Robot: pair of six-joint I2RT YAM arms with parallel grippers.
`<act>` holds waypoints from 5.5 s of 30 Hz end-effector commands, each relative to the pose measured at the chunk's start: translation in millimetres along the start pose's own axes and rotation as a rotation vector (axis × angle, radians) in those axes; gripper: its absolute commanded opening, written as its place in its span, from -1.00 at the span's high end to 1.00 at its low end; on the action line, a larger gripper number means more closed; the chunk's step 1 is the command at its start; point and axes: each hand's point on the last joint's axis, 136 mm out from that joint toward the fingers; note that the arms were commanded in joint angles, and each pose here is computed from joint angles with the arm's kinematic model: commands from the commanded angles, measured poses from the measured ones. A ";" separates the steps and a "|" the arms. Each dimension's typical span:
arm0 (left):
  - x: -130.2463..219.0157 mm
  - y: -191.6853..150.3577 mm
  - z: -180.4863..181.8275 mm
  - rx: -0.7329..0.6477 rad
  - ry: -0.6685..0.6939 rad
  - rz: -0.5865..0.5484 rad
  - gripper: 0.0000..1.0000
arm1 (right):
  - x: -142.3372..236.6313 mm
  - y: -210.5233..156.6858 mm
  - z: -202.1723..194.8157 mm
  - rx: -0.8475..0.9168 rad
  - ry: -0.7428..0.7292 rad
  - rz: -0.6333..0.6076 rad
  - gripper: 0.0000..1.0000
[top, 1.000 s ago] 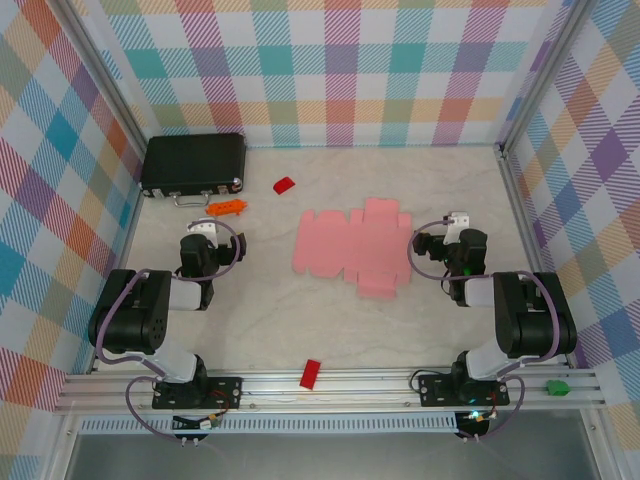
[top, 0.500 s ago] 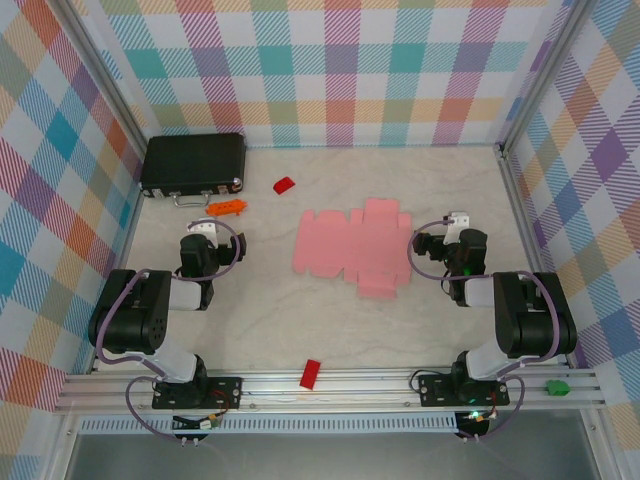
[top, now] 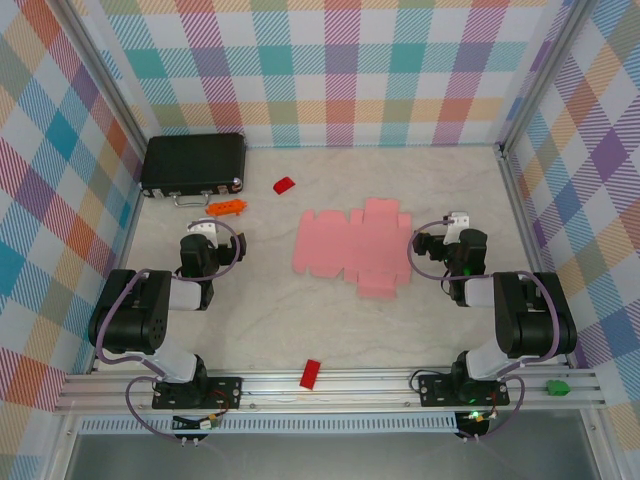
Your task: Fold the paper box
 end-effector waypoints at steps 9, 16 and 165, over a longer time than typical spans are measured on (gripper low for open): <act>25.1 48.0 11.8 0.084 0.121 0.010 -0.99 | 18.1 32.7 -11.8 -0.128 -0.101 0.148 -0.98; 27.4 49.1 -46.1 0.231 -0.035 0.207 -1.00 | 36.5 47.9 13.6 -0.281 -0.009 0.325 -0.98; -92.5 3.1 -230.7 0.211 -0.318 0.847 0.47 | -63.8 -60.4 210.2 -0.317 0.209 0.879 0.65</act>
Point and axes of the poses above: each hand's point on the last joint's axis, 136 mm out from that joint toward the fingers, its own x axis back along the fingers, its own z axis along the line the jaws close on, y = z × x, and after that the axes turned 1 degree about x, right-handed
